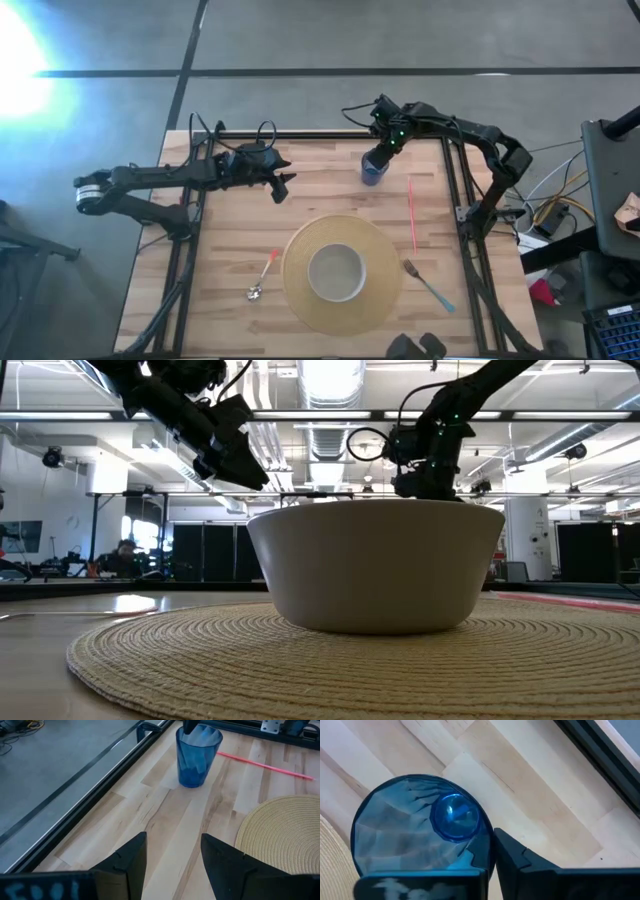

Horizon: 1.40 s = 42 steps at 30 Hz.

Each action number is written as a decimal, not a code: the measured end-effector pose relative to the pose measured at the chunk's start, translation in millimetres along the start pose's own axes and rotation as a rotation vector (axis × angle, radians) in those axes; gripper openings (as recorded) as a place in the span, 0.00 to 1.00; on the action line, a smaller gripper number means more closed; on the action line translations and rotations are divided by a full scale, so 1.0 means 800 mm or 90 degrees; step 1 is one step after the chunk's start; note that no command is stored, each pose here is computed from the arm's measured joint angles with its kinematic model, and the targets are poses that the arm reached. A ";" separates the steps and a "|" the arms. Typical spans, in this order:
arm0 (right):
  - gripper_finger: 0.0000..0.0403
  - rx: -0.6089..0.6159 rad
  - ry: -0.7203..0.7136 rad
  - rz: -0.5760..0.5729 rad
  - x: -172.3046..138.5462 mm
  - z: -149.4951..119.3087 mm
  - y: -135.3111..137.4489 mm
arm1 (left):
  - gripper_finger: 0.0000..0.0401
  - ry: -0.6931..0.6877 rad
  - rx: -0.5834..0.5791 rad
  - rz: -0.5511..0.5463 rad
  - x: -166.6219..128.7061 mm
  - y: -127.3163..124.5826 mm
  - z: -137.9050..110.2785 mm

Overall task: Pick & Place Utensil
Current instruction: Move the blue cup to the top right of the brown placemat

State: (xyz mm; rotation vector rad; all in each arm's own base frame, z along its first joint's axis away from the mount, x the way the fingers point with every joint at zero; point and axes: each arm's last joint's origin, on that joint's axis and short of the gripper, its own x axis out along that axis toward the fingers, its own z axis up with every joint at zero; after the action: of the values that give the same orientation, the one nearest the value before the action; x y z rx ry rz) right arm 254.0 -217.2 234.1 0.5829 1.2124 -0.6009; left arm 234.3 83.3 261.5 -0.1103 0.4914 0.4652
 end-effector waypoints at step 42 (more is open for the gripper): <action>0.03 -0.094 -0.041 0.023 -0.126 -0.128 0.110 | 0.44 0.073 -0.099 -0.022 -0.002 -0.016 -0.017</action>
State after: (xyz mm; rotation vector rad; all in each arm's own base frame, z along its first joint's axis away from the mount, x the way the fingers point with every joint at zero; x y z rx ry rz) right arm 222.8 -72.2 314.2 0.4573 1.1726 -0.4919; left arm 232.9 68.2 250.6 -0.2962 0.5645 0.4652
